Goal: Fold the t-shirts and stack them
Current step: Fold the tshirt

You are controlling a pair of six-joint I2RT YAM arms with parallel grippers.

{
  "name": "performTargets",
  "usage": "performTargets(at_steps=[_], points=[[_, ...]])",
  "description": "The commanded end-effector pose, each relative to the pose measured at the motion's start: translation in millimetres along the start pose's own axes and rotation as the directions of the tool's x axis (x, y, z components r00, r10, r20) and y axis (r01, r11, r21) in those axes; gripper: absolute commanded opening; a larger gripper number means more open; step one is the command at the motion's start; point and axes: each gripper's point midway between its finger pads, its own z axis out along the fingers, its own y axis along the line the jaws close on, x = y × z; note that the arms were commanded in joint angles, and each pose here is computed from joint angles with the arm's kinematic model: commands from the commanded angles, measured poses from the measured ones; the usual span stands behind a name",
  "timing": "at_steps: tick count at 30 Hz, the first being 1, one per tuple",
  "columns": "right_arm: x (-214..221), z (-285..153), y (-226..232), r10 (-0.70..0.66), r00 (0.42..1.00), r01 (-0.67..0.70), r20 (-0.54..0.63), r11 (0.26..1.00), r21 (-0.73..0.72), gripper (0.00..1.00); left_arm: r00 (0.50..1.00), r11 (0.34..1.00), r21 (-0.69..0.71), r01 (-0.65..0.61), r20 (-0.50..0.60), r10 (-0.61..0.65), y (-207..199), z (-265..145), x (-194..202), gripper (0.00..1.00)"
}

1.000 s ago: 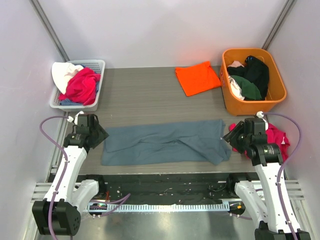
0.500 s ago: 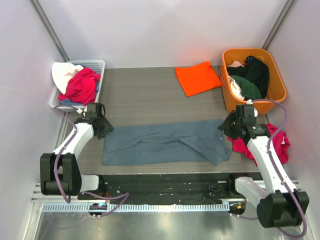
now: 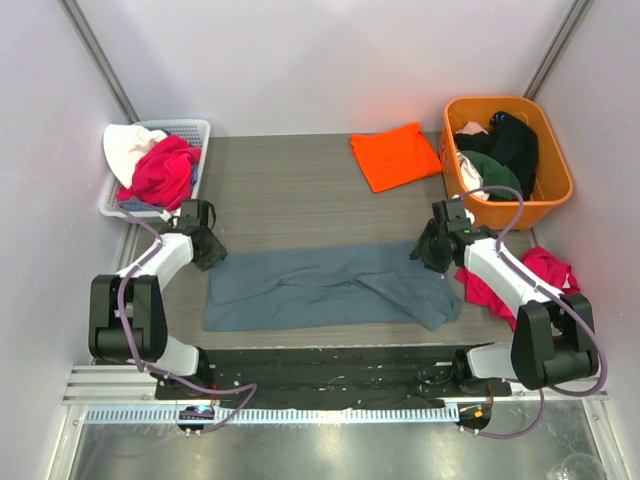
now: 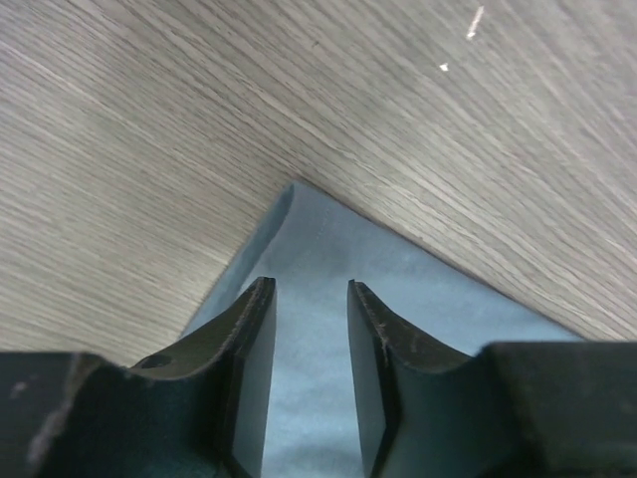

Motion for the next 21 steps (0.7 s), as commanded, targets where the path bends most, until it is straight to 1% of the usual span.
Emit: performTargets(at_steps=[1,12,15,16,21], points=[[-25.1,4.5,22.9,0.001,0.996,0.002,0.088,0.999,-0.041,0.49,0.999,1.0,0.004,-0.01,0.044,0.01,-6.8,7.3,-16.6,0.37],[-12.0,41.7,12.8,-0.027,0.999,0.026,0.029,0.999,0.022,0.5,0.999,0.998,-0.037,-0.043,0.026,0.044,-8.2,26.6,-21.1,0.31],[-5.6,50.7,9.1,-0.023,1.0,0.023,0.004,0.999,0.035,0.5,0.998,0.998,-0.044,-0.055,0.032,0.056,-8.9,27.4,-25.0,0.24],[-3.3,52.9,8.7,-0.023,1.0,0.023,-0.003,0.999,0.036,0.5,0.998,0.997,-0.051,-0.057,0.032,0.059,-7.7,27.8,-25.3,0.2],[6.2,62.8,0.9,-0.017,0.999,0.019,-0.032,0.998,0.06,0.51,0.997,0.996,-0.051,-0.072,0.032,0.074,-10.7,27.3,-30.1,0.14]])
